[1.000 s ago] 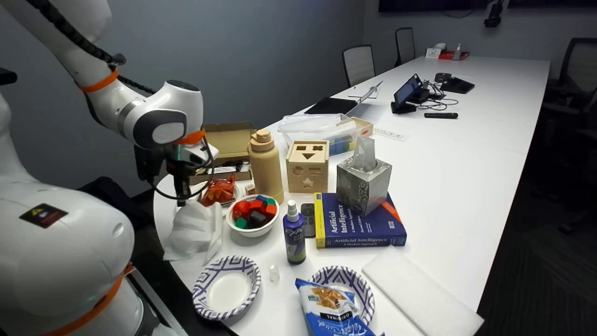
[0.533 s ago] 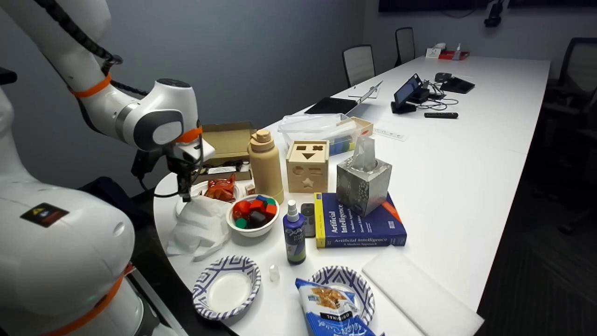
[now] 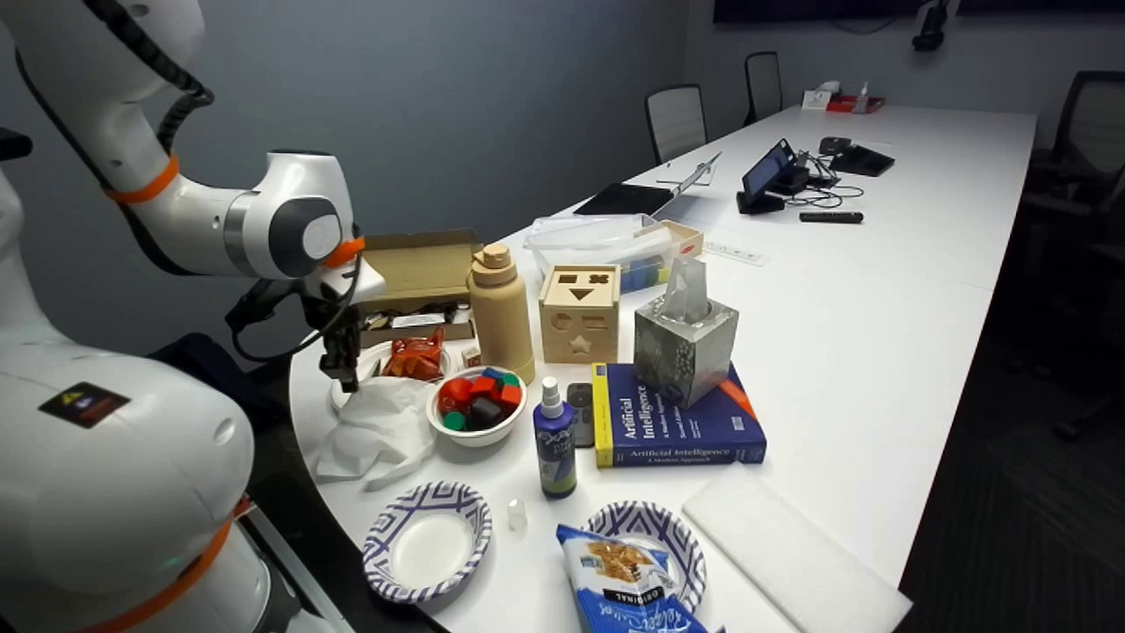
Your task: Grab the tissue and wipe the table
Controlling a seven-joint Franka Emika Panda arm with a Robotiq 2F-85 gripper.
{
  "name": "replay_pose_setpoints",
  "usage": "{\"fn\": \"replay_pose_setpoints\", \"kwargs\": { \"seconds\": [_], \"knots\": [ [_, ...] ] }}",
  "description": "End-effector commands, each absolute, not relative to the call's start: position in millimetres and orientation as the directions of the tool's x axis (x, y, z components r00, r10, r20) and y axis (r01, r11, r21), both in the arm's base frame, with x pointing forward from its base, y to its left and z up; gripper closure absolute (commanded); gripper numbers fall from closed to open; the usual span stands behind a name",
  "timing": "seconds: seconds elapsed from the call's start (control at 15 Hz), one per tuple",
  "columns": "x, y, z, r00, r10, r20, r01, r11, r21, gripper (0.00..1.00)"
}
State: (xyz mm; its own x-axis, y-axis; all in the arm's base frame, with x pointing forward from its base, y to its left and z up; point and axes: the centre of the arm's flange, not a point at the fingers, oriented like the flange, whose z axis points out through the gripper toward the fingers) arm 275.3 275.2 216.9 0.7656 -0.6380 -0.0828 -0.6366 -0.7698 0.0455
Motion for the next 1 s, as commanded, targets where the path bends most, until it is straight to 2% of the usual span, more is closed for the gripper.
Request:
{"fn": "replay_pose_setpoints", "kwargs": {
  "seconds": [0.0, 0.6, 0.93],
  "knots": [
    [206.6, 241.2, 233.9, 0.707, -0.707, -0.026, -0.7, -0.704, 0.123, 1.0],
    [164.9, 249.0, 240.3, 0.539, -0.841, 0.04, -0.827, -0.52, 0.214, 1.0],
    [155.7, 251.4, 238.2, 0.404, -0.913, 0.056, -0.906, -0.391, 0.163, 1.0]
  ]
}}
